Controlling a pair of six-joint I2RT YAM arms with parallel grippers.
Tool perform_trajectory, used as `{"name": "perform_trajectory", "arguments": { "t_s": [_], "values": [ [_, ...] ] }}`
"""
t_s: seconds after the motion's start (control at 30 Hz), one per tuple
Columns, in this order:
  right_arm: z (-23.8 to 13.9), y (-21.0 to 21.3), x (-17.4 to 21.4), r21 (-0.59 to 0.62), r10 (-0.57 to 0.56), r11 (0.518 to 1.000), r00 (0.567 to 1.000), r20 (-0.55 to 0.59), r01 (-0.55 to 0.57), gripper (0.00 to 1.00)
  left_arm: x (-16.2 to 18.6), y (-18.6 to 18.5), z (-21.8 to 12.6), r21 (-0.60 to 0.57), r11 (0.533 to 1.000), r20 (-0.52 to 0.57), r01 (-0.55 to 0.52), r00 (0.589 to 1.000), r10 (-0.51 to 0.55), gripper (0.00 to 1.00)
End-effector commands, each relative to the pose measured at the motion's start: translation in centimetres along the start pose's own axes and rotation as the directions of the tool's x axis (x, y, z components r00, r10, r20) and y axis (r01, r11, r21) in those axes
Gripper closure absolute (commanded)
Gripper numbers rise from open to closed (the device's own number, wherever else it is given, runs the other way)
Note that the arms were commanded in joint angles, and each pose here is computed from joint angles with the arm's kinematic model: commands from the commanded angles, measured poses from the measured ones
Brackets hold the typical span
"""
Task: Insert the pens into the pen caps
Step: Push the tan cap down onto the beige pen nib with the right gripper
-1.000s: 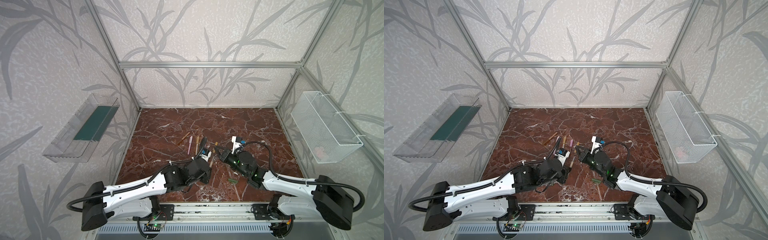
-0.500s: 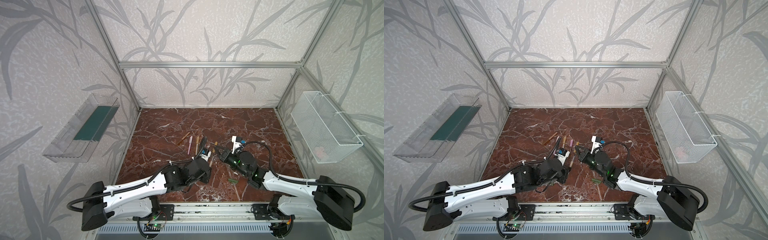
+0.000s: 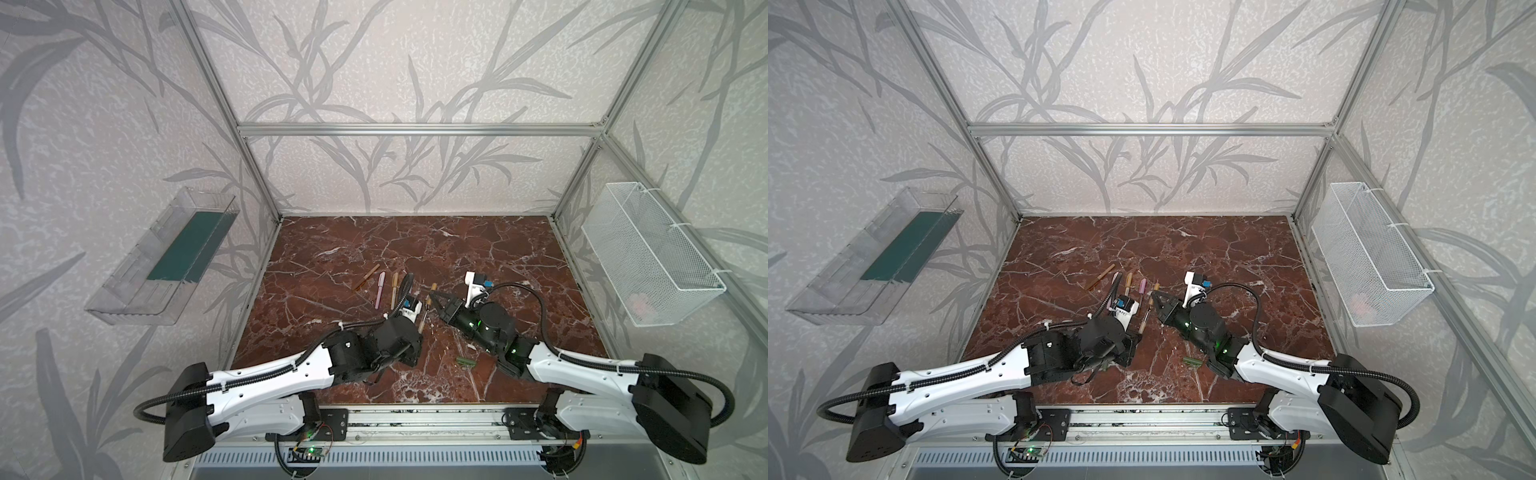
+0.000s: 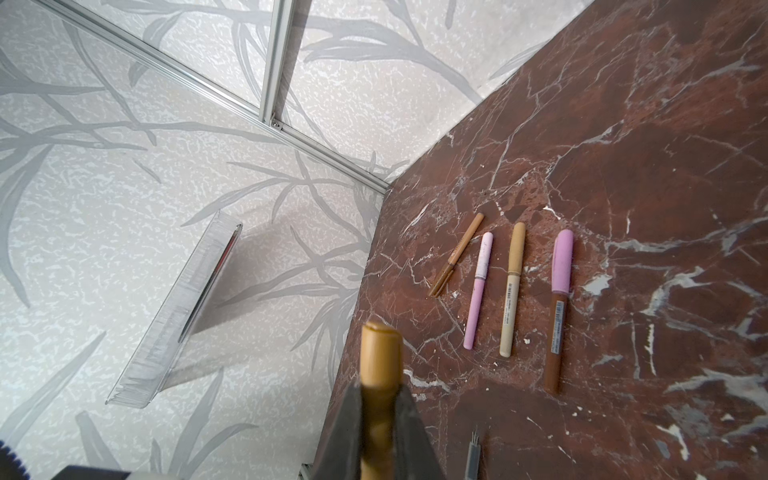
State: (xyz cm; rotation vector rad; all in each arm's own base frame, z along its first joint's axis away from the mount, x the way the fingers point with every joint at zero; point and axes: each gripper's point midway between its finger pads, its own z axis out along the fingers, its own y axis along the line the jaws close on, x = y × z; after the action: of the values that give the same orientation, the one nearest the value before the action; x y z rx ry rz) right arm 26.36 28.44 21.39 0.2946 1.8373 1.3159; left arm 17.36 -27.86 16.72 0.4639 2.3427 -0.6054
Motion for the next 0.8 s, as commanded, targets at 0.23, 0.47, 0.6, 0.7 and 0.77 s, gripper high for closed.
{"name": "perform_trajectory", "arguments": {
  "t_s": [0.23, 0.47, 0.6, 0.7, 0.77],
  "values": [
    [-0.2, 1.2, 1.2, -0.026, 0.004, 1.0, 1.0, -0.023, -0.005, 1.0, -0.6, 0.7, -0.1, -0.021, 1.0, 0.033, 0.006, 0.999, -0.005, 1.0],
    [-0.7, 1.1, 2.5, -0.014, 0.003, 1.0, 1.0, -0.029, -0.003, 1.0, -1.3, 1.6, 0.0, -0.052, 0.998, 0.061, 0.035, 0.998, -0.032, 1.0],
    [-0.6, 1.2, 3.2, -0.01, -0.022, 1.0, 0.999, -0.035, 0.021, 1.0, -2.4, 1.9, -0.2, -0.031, 0.996, 0.093, 0.084, 0.992, -0.081, 1.0],
    [-0.6, 1.7, 4.1, -0.012, -0.068, 0.998, 0.996, -0.056, 0.067, 1.0, -3.1, 1.9, -0.4, -0.004, 0.994, 0.102, 0.107, 0.989, -0.106, 1.0],
    [-0.6, 1.9, 4.1, -0.009, -0.105, 0.994, 0.993, -0.052, 0.105, 1.0, -3.4, 1.9, -0.6, 0.004, 0.993, 0.107, 0.114, 0.988, -0.114, 1.0]
  ]
}}
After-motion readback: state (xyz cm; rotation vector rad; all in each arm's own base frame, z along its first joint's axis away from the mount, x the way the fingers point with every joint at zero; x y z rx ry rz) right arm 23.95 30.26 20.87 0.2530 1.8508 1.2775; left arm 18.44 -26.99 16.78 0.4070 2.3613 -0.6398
